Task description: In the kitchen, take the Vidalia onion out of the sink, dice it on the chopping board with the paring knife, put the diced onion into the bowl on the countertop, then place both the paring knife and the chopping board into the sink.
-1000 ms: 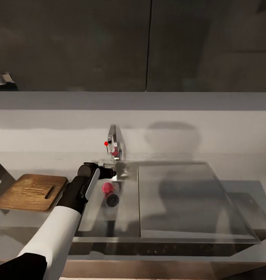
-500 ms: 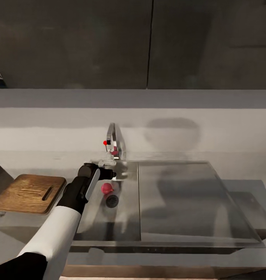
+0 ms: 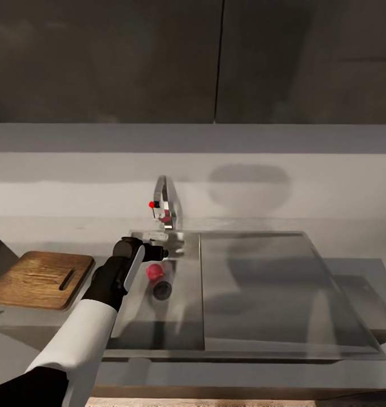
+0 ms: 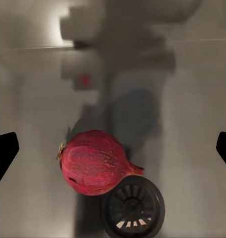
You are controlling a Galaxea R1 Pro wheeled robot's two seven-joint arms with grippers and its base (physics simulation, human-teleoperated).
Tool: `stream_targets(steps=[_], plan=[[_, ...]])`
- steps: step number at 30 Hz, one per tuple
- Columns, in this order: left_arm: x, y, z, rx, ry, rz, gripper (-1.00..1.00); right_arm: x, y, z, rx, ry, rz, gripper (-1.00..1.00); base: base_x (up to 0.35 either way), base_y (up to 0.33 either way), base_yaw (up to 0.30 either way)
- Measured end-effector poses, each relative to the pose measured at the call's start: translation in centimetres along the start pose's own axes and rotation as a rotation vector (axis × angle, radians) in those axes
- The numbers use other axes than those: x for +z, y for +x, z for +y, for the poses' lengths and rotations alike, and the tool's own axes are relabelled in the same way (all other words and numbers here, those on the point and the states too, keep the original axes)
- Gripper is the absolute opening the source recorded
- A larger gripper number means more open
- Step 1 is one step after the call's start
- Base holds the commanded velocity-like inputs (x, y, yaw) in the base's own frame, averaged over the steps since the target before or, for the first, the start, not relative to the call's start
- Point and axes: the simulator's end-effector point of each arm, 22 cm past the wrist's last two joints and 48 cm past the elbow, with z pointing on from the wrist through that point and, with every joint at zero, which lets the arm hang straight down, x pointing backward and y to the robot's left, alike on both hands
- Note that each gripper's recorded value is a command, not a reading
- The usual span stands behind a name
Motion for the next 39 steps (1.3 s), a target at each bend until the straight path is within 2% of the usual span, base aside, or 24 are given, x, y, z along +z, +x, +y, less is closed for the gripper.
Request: stream_targets(steps=[39], plan=[[3.1, 2.9, 0.3, -0.007, 0.001, 0.063, 1.0, -0.7, 1.9, -0.3, -0.007, 0.008, 0.062, 1.0, 0.022, 0.006, 0.0]])
